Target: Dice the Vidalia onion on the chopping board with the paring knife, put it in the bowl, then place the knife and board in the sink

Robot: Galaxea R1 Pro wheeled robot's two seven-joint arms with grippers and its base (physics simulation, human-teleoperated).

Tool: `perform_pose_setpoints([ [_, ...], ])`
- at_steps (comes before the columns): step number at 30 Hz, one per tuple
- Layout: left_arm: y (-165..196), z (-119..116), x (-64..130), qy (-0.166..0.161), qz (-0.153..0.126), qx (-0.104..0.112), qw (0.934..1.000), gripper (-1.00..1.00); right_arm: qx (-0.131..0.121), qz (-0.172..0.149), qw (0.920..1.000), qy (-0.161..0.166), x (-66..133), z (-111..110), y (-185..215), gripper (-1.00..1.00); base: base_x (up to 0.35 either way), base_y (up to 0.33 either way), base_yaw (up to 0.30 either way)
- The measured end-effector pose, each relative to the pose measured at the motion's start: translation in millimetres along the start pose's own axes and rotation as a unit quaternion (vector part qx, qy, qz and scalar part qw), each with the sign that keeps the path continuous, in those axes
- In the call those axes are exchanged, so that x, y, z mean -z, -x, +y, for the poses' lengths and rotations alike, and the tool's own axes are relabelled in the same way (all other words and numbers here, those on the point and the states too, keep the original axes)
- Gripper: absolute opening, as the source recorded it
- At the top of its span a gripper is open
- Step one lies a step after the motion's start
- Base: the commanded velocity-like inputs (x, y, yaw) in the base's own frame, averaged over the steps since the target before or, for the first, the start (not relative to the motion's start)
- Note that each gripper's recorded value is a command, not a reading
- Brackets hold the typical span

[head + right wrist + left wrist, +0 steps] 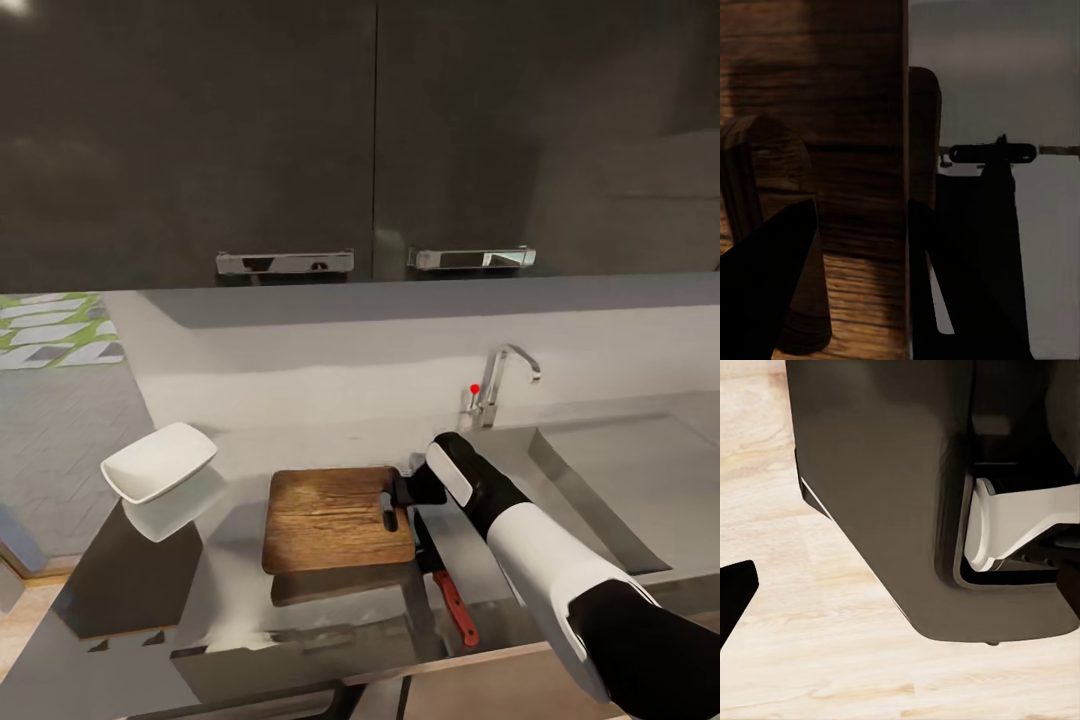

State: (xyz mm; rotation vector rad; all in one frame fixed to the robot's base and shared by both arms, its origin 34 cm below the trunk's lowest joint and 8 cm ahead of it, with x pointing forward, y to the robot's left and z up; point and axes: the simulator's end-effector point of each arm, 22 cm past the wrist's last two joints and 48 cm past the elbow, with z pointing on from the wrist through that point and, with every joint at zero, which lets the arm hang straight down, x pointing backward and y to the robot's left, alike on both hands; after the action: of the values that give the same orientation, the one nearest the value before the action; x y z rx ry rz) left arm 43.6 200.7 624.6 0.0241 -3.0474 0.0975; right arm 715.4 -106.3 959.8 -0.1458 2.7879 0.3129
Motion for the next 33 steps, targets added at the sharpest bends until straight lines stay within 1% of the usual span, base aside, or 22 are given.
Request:
perform_pose_setpoints([
  [1, 0.0, -0.2, 0.0, 0.000, 0.000, 0.000, 1.0000, 1.00, -0.003, 0.010, 0.9999, -0.003, -4.6, -3.5, -6.7, -1.00, 0.000, 0.000, 0.001],
  [3, 0.0, -0.3, 0.0, 0.000, 0.000, 0.000, 1.0000, 1.00, -0.004, 0.019, 0.9997, -0.012, -8.8, -9.6, -13.1, -1.00, 0.000, 0.000, 0.000],
  [5, 0.1, -0.3, 0.0, 0.000, 0.000, 0.000, 1.0000, 1.00, -0.009, 0.023, 0.9997, -0.008, -10.4, -8.8, -16.0, -1.00, 0.000, 0.000, 0.000],
  [7, 0.1, -1.2, 0.0, -0.001, 0.000, 0.000, 1.0000, 1.00, -0.008, 0.026, 0.9996, -0.012, -11.6, -11.1, -17.9, -1.00, 0.000, 0.000, 0.000],
  [19, 0.1, -3.7, 0.0, -0.002, 0.000, 0.000, 1.0000, 1.00, -0.009, 0.028, 0.9995, -0.011, -12.4, -11.0, -19.3, -1.00, 0.000, 0.000, 0.000],
  [27, 0.1, -3.9, 0.0, -0.002, 0.000, 0.000, 1.0000, 1.00, -0.006, 0.028, 0.9996, -0.007, -12.8, -4.7, -19.6, -1.00, 0.002, 0.000, 0.000],
  [33, 0.0, -3.9, 0.0, -0.002, 0.000, 0.000, 1.0000, 1.00, -0.004, 0.028, 0.9996, -0.007, -12.7, -2.3, -19.8, -1.00, 0.163, 0.000, 0.000],
])
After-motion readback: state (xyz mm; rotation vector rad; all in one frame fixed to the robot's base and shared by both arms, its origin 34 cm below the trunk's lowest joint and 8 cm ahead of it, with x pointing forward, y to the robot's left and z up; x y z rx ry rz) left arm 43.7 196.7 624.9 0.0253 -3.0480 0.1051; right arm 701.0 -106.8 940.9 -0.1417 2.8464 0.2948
